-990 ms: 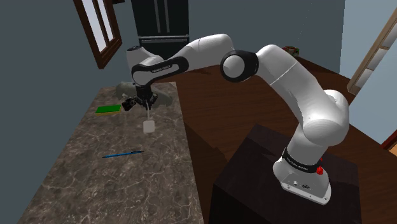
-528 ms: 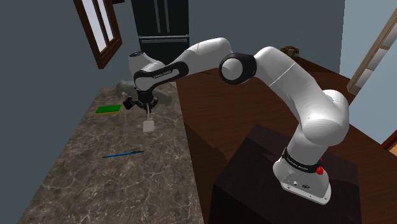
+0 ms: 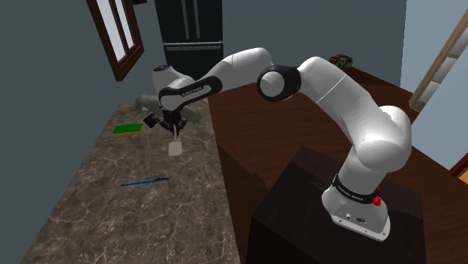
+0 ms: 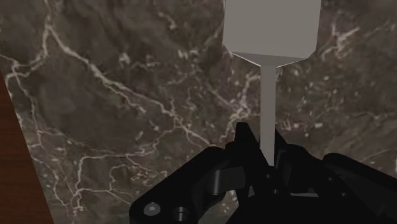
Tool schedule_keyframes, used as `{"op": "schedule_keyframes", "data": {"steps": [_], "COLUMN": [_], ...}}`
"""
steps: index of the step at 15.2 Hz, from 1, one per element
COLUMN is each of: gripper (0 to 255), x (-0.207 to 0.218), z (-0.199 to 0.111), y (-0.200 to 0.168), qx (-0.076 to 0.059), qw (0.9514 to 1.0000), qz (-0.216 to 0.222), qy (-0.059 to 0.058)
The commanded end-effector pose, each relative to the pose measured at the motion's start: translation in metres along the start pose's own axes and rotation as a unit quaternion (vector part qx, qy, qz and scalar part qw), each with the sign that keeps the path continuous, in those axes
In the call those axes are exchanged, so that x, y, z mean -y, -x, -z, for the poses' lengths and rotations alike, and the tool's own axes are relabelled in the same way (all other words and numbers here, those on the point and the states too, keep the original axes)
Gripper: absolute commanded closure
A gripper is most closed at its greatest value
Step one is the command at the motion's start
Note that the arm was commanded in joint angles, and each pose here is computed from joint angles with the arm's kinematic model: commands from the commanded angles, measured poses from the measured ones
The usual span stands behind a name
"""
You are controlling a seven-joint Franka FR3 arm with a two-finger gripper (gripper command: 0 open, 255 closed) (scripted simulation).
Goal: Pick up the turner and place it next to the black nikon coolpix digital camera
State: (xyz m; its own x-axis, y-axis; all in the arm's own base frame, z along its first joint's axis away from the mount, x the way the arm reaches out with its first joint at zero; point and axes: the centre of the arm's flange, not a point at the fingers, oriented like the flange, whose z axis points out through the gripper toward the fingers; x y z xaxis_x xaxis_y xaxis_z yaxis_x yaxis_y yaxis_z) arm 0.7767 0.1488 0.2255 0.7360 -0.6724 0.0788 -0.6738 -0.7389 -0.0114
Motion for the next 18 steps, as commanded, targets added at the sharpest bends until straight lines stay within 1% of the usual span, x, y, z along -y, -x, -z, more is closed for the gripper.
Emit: {"op": "schedule_keyframes", "data": {"steps": [1, 2, 7, 11, 18], "gripper": [255, 0, 0, 0, 0], "x": [0.001, -0.001, 0.001, 0.002, 0.002], "z": [-0.009, -0.008, -0.009, 0.041, 0.041], "y": [0.005, 0.006, 0.005, 0.004, 0.004], "qx": [0.006, 0.006, 0.006, 0.006, 0.006], "qw": [1.0000, 1.0000, 1.0000, 1.0000, 1.0000], "qz": [0.003, 0.003, 0.003, 0.003, 0.003], "qy": [0.005, 0.005, 0.005, 0.005, 0.005]}}
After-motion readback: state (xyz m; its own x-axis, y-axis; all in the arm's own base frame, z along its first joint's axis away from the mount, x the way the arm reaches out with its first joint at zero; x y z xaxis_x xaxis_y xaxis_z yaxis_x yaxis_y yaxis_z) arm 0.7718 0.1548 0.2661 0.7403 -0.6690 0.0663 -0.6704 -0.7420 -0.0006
